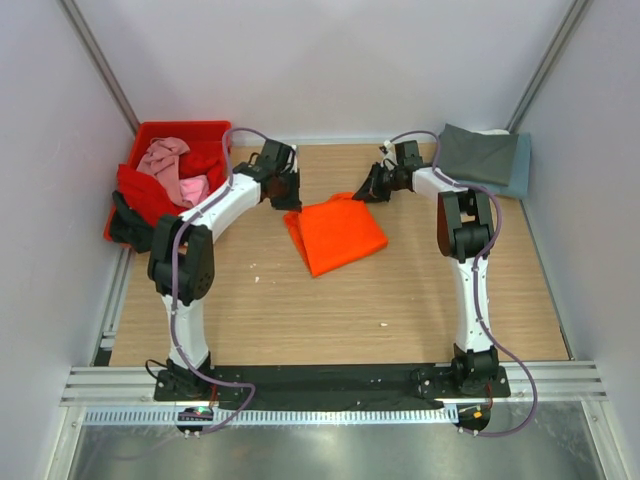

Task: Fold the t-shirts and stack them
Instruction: Fold the tshirt

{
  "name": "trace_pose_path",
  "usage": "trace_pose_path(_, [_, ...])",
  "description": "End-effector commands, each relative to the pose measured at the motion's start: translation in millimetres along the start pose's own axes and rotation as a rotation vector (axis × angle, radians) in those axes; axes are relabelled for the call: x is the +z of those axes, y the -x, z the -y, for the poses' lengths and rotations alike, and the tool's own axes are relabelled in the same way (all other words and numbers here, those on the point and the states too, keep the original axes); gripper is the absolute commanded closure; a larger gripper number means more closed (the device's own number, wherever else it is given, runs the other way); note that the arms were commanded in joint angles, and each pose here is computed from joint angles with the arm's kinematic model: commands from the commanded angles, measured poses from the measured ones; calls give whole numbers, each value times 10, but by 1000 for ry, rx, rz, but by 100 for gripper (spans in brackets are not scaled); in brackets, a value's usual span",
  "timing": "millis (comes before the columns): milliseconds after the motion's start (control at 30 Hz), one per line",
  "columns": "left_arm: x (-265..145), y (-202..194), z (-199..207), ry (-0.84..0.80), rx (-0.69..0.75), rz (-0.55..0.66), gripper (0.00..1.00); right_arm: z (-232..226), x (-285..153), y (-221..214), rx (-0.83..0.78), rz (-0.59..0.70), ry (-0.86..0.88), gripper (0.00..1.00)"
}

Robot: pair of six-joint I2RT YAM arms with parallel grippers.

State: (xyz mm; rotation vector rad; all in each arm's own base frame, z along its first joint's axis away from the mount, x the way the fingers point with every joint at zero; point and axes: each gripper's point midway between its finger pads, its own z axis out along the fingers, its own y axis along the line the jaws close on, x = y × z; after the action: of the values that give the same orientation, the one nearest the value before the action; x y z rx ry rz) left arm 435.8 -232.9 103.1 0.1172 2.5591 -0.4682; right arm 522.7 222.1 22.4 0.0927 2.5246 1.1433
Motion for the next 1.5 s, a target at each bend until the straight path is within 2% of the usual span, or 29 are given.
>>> trace_pose_path(0, [-237, 236, -3, 33, 12, 80, 100, 417, 157, -236, 20, -56, -110, 93])
trace_pose_path(267, [-207, 256, -215, 92, -45, 83, 100, 447, 169, -270, 20, -67, -107, 93])
trace_pose_path(433, [-259, 327, -403, 143, -117, 134, 100, 485, 166, -282, 27, -70, -110, 94])
trace_pose_path(800, [-463, 366, -562, 208, -105, 234, 100, 525, 203, -273, 53, -75, -87, 95])
trace_pose_path(1033, [-215, 450, -366, 107, -87, 188, 100, 526, 223, -309, 59, -84, -77, 95])
trace_pose_path(1133, [-138, 520, -168, -1, -56, 179, 100, 538, 221, -319, 60, -88, -76, 94])
trace_pose_path(1300, [-182, 700, 173, -121, 66, 235, 100, 544, 236, -336, 62, -94, -75, 95])
trace_pose_path(1467, [-257, 927, 300, -174, 87, 293, 100, 553, 240, -340, 56, -97, -75, 94])
